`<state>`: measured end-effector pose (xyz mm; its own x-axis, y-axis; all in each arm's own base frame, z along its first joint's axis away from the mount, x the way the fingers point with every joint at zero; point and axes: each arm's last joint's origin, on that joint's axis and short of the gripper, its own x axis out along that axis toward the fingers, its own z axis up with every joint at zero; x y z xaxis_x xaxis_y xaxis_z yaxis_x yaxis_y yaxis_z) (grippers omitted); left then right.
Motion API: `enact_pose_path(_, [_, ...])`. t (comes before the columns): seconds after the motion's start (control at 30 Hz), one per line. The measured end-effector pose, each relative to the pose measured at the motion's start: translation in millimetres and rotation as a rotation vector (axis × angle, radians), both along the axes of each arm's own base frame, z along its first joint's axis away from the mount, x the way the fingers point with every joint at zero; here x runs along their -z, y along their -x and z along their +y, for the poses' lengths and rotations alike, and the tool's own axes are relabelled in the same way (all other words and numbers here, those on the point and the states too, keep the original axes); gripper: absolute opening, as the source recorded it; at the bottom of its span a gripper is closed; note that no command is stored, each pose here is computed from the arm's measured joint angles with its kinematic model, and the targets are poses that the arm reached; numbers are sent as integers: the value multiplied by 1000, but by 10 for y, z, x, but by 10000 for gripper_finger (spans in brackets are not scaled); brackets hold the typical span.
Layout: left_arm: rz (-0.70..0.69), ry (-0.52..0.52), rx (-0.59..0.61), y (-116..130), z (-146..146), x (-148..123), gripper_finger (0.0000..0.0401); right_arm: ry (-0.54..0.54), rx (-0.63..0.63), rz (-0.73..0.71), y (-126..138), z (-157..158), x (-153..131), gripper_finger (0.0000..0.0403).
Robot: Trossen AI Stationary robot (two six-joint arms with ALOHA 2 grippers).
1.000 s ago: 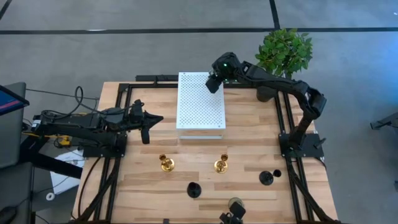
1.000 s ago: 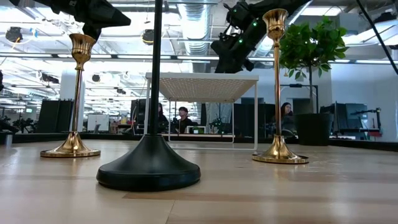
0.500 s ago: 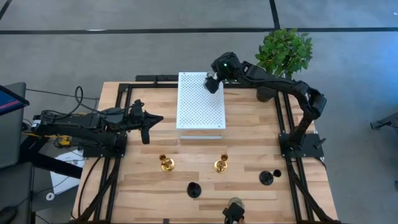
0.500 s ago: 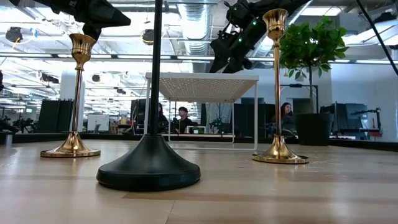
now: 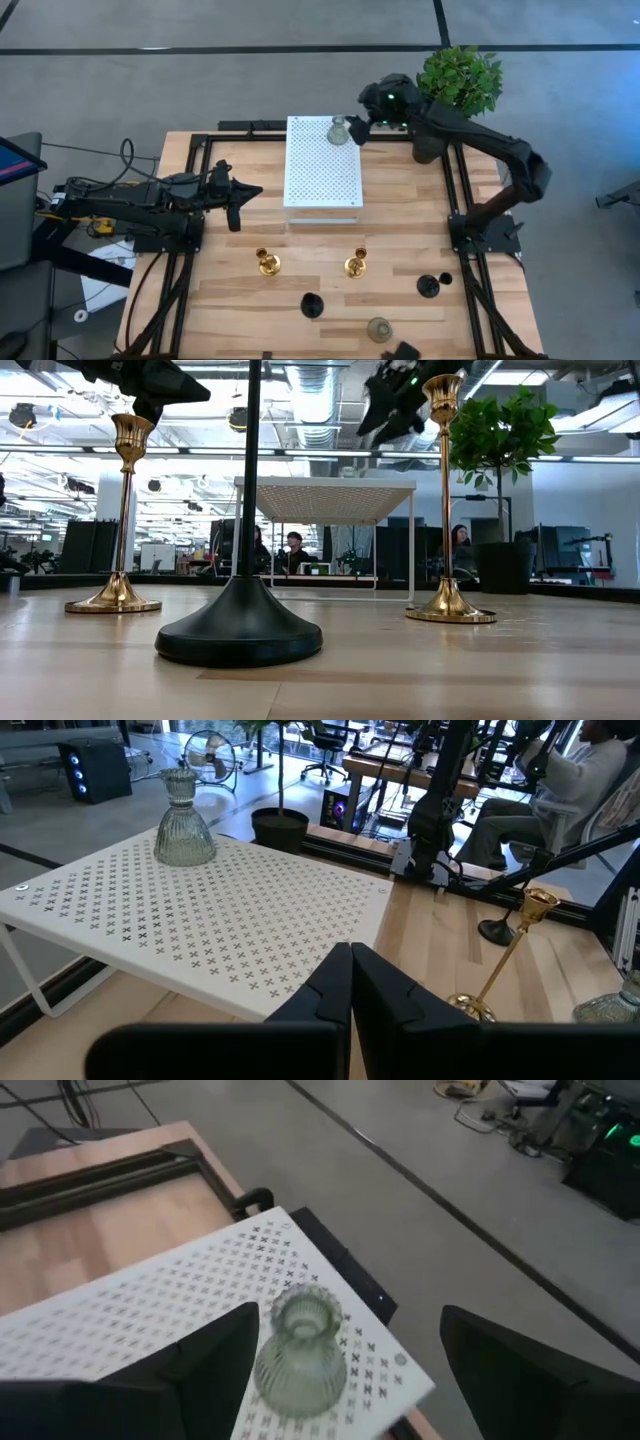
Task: Pick & Place candle stick holders
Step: Put the right gold candle holder on the shelf
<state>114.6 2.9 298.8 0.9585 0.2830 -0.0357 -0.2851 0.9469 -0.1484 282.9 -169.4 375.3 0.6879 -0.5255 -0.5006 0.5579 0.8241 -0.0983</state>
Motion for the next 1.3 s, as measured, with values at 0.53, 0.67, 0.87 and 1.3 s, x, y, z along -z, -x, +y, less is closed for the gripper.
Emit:
enact_pose_path(0.53, [0,0,0,0,0,0,5,-96,-218,78,855,884,-452,236])
enact_pose_path(0.67, [0,0,0,0,0,0,5,-148,-239,107,993,1040,-459,179])
enact_pose_path(0.87, [-1,0,0,0,0,0,5,-199,-299,146,1093,1216,-448,78])
enact_pose_path(1.3, [-5,1,0,0,0,-5,5,-224,-383,234,1101,1386,-388,4])
